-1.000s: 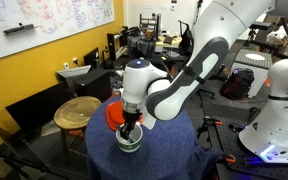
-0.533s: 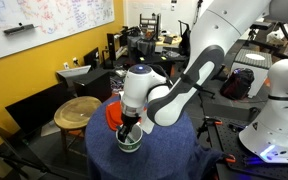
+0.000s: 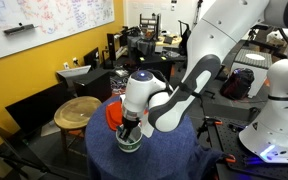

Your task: Take the marker out of the cup and put it on the table

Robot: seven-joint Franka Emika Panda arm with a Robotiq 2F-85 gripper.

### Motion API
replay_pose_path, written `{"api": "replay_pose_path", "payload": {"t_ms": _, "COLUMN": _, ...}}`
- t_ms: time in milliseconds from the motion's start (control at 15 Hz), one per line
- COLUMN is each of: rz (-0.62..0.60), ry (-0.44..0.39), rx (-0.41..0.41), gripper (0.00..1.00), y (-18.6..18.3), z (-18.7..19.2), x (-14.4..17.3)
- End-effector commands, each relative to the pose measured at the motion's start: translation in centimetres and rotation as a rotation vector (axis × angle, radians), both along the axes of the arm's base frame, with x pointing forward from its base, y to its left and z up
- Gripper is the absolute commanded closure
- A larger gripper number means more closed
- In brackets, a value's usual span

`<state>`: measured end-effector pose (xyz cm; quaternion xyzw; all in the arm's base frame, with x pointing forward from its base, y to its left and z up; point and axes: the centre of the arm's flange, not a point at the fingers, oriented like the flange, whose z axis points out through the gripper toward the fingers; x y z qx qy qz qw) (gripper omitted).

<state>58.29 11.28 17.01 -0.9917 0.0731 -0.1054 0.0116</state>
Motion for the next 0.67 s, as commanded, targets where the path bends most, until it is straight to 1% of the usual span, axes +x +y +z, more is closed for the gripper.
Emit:
{"api": "replay_pose_path", "payload": {"t_ms": 0, "rz": -0.032, "ry": -0.037, "rx": -0.019, "gripper": 1.00, "y": 0.6, "z": 0.2, "x": -0.7}}
{"api": "replay_pose_path", "payload": {"t_ms": 133, "rz": -0.038, "ry": -0.049, "rx": -0.026, "gripper": 0.95, "y": 0.8, "z": 0.3, "x": -1.1}}
{"api": "replay_pose_path", "payload": {"t_ms": 600, "rz": -0.109, "ry": -0.127, "rx": -0.045, "gripper": 0.95, "y": 0.5, "z": 1.7, "x": -2.5}}
